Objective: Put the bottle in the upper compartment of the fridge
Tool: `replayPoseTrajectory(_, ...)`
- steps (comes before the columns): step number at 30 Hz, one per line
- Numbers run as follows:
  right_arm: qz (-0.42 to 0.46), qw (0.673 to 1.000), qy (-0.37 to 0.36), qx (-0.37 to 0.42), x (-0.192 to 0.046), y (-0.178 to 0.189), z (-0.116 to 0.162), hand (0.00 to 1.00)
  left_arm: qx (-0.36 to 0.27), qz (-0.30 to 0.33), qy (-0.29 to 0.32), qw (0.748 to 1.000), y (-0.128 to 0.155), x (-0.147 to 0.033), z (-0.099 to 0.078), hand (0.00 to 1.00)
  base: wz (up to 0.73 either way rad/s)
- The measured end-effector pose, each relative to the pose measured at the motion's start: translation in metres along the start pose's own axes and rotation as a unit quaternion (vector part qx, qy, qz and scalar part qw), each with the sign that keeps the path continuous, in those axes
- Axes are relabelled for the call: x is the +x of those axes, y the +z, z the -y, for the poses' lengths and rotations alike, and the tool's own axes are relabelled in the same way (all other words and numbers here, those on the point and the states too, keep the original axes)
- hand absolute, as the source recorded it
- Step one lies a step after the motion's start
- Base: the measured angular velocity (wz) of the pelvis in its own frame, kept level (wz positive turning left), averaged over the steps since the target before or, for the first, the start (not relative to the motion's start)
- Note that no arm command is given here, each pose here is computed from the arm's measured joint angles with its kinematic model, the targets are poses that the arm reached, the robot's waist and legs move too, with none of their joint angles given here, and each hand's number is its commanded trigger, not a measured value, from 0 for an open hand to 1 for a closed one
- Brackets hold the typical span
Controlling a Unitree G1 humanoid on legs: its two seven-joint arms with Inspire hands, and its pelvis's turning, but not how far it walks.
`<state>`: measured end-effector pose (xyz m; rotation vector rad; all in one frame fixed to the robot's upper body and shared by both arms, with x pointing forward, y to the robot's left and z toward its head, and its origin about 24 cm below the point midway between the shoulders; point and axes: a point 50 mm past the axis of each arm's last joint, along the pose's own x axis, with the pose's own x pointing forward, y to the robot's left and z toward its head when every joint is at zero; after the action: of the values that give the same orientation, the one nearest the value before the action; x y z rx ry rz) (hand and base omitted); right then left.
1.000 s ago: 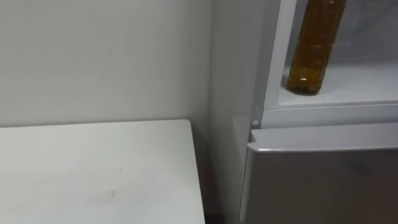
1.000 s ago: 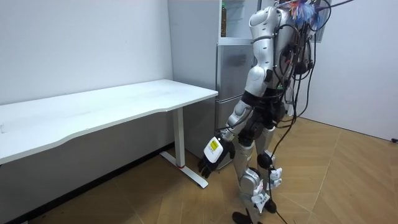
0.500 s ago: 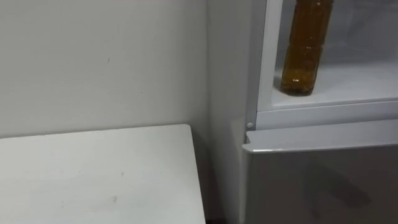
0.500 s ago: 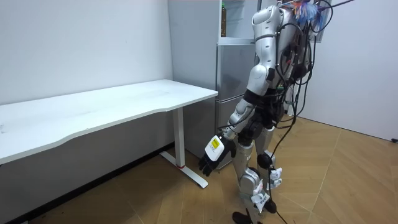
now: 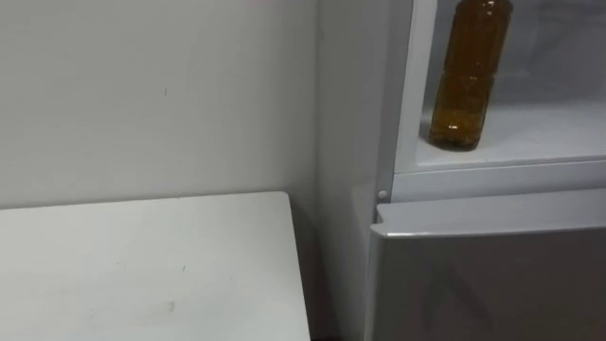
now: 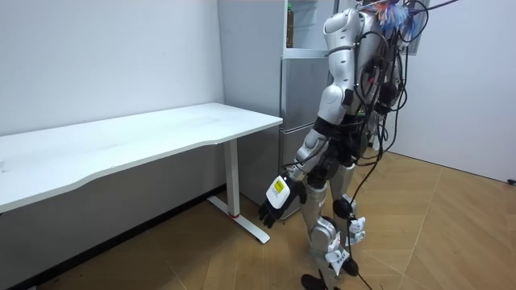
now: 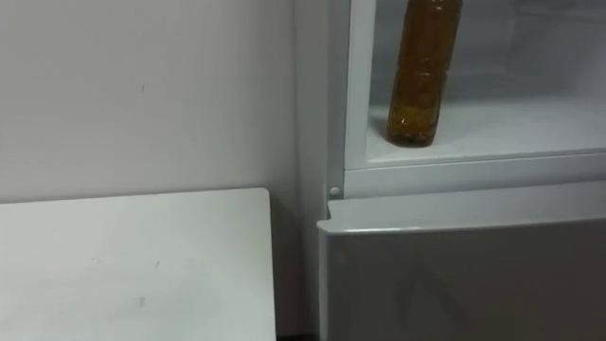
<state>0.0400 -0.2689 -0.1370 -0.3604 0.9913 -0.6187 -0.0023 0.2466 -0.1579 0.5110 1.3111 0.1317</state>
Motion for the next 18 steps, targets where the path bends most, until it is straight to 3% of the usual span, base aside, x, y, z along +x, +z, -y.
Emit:
replayPoseTrajectory(8, -0.038, 0.995, 0.077, -0.047, 0.0, -0.013, -0.011, 0.0, 0.014, -0.006, -0.036, 0.999, 0.002, 0.002, 0.005, 0.0, 0.04)
replayPoseTrajectory(18, -0.013, 0.981, 0.162, -0.105, 0.002, 0.005, -0.037, 0.0, 0.036, 0.016, -0.033, 0.999, 0.022, 0.007, 0.002, 0.0, 0.09)
